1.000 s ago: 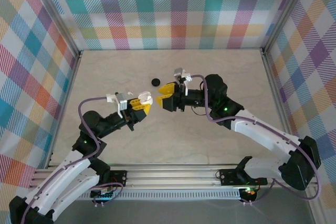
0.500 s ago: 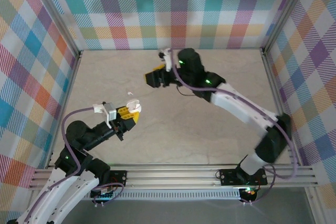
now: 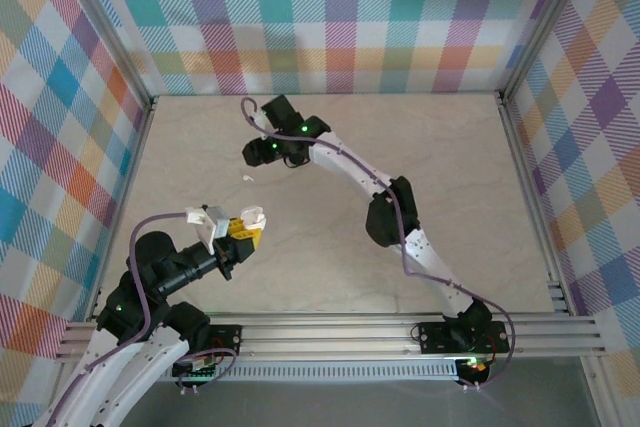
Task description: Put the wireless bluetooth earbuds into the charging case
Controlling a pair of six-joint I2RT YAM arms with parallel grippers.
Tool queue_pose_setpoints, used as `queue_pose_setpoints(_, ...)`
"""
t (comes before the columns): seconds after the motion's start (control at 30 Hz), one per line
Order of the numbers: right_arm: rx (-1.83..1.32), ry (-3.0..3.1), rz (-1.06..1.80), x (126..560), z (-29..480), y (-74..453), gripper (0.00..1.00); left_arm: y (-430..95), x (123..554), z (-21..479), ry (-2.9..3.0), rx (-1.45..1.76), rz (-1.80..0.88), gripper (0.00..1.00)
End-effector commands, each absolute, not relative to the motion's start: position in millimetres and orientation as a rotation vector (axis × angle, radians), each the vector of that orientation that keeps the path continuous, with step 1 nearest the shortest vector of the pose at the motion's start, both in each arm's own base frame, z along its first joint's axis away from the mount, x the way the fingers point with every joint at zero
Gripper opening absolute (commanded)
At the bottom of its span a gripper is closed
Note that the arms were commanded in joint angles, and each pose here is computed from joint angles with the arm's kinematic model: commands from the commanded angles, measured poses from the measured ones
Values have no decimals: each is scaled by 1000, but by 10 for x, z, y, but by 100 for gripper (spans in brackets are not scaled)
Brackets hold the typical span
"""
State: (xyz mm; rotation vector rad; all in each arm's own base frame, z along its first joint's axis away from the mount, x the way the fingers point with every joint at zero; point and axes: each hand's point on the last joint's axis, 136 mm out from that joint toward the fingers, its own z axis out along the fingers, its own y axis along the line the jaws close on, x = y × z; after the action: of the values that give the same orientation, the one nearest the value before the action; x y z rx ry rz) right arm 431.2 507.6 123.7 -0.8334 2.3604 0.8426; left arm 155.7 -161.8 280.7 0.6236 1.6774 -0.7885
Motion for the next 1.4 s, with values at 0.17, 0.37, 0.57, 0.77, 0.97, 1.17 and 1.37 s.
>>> queue_pose_setpoints(0.17,-705,2394,940,4396,820,5216,51,-1566,1481,2944,1625,606,-794,0)
queue_pose_setpoints(0.37,-711,2368,922,4404,650,5364,51,-1551,1462,2921,1627,602,-796,0)
queue_pose_setpoints(0.57,-701,2371,834,4418,498,5394,51,-1532,1457,2888,1623,582,-801,0)
queue_pose_setpoints(0.77,-697,2382,832,4357,386,5457,52,-1544,1453,2915,1610,572,-821,0)
queue_pose_setpoints(0.97,-800,2369,816,4119,182,5631,51,-1531,1407,2947,1615,575,-831,0)
queue_pose_setpoints(1.17,-870,2383,697,3928,6,5661,46,-1465,1347,2981,1606,560,-819,0)
queue_pose_setpoints(1.37,-906,2394,615,3842,-42,5614,34,-1452,1333,2981,1606,542,-833,0)
